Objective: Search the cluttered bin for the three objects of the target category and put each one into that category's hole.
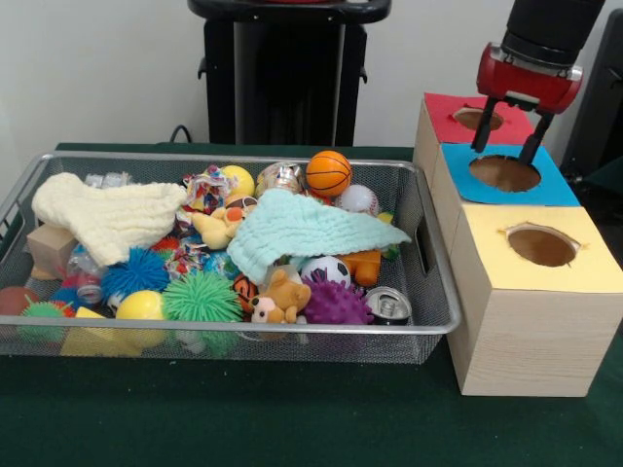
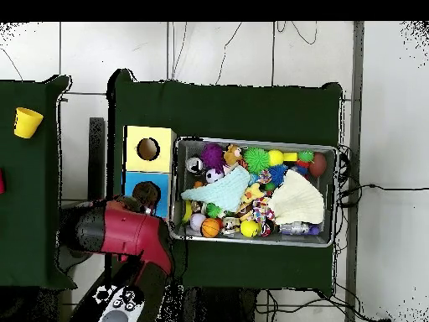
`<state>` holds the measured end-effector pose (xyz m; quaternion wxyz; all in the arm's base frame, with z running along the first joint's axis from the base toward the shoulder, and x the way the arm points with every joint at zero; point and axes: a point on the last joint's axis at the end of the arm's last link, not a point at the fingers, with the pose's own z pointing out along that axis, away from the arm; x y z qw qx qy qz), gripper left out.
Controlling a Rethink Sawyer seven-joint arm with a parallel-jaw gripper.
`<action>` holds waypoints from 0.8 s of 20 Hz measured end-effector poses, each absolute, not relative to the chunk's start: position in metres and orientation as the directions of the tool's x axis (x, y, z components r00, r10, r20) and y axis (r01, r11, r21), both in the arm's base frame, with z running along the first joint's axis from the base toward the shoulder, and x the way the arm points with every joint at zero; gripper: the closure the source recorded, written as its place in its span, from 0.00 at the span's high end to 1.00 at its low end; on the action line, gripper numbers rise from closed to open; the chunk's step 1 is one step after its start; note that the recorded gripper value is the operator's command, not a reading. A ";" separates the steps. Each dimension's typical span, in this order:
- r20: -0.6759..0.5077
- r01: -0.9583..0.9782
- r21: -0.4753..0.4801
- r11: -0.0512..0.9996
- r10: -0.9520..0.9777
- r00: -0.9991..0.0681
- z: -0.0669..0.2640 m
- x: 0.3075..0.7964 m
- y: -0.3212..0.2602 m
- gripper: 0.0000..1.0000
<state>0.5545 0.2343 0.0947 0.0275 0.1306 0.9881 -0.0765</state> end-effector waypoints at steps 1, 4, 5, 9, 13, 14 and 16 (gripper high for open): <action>-0.075 0.267 -0.143 0.953 0.258 -0.963 0.095 0.552 0.239 1.00; -0.077 0.281 -0.142 0.949 0.273 -0.959 0.095 0.551 0.240 1.00; -0.078 0.287 -0.141 0.947 0.279 -0.957 0.095 0.552 0.238 1.00; -0.085 0.327 -0.134 0.936 0.317 -0.944 0.101 0.563 0.216 1.00; -0.092 0.379 -0.123 0.917 0.370 -0.925 0.110 0.576 0.187 1.00; -0.094 0.389 -0.121 0.913 0.380 -0.920 0.112 0.579 0.181 1.00; -0.100 0.411 -0.116 0.904 0.401 -0.911 0.117 0.585 0.167 1.00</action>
